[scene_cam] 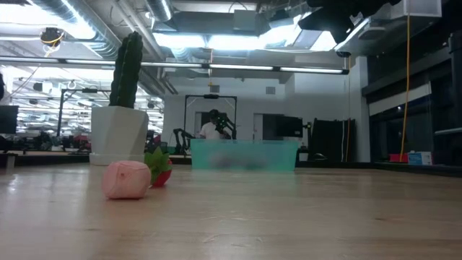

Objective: Pick and placing Produce into tupperware
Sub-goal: Put the peach into the container

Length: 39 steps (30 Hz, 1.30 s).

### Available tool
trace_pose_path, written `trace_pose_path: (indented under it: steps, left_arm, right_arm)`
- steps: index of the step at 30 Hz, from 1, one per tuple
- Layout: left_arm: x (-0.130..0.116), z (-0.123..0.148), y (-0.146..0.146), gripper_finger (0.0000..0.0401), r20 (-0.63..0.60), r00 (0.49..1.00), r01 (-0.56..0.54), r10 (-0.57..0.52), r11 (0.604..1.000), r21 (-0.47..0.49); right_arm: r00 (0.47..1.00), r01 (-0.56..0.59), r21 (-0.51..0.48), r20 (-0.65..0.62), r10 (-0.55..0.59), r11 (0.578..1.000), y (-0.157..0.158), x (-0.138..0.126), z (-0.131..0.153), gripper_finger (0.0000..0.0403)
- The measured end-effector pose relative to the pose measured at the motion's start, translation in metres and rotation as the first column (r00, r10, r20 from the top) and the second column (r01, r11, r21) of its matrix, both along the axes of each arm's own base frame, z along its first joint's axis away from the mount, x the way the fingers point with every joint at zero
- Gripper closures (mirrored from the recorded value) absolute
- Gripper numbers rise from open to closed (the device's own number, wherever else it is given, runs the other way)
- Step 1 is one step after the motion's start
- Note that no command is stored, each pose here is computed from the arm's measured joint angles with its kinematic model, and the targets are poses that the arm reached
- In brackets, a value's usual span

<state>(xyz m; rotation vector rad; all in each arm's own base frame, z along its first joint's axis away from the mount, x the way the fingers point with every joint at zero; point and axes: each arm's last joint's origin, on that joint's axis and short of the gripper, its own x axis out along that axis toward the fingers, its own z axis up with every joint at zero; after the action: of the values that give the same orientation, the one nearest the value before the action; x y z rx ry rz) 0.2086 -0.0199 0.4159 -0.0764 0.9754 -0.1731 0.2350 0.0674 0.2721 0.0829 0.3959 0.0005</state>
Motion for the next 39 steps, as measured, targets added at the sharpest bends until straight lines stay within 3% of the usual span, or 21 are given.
trace_pose_path:
  steps: [4, 10, 19, 25, 30, 35, 39]
  left_arm:
    - [-0.007, -0.038, -0.008, 0.0234, 0.025, 0.999, 0.028, -0.028, 1.000, -0.013]
    - [-0.016, -0.100, -0.016, 0.0235, -0.002, 1.000, -0.024, 0.024, 0.997, -0.080]
    - [-0.010, -0.177, -0.034, 0.0235, 0.011, 0.996, -0.085, 0.089, 0.976, -0.202]
    - [-0.007, -0.199, -0.047, 0.0241, 0.095, 0.992, -0.060, 0.087, 0.964, -0.259]
    - [0.002, -0.214, -0.059, 0.0223, 0.106, 0.977, -0.161, 0.187, 0.963, -0.214]
    - [0.012, -0.232, -0.079, 0.0180, 0.107, 0.984, -0.122, 0.142, 0.976, -0.178]
    - [0.016, -0.241, -0.101, 0.0153, 0.158, 0.987, -0.006, 0.031, 0.988, -0.157]
  right_arm:
    - [1.000, -0.001, -0.001, 0.000, 0.001, 1.000, 0.000, 0.000, 0.000, 0.0181]
    - [1.000, -0.001, -0.002, 0.000, 0.001, 1.000, 0.000, 0.000, 0.000, 0.0181]
    - [1.000, -0.011, -0.026, -0.001, 0.011, 1.000, 0.000, 0.000, 0.000, 0.0181]
    - [1.000, -0.011, -0.027, 0.000, 0.011, 1.000, 0.000, 0.000, 0.000, 0.0181]
    - [1.000, -0.012, -0.028, -0.001, 0.012, 1.000, 0.000, 0.000, 0.000, 0.0181]
    - [1.000, -0.012, -0.027, -0.001, 0.012, 1.000, 0.000, 0.000, 0.000, 0.0181]
    - [1.000, -0.011, -0.028, -0.003, 0.011, 1.000, 0.000, 0.000, 0.000, 0.0181]
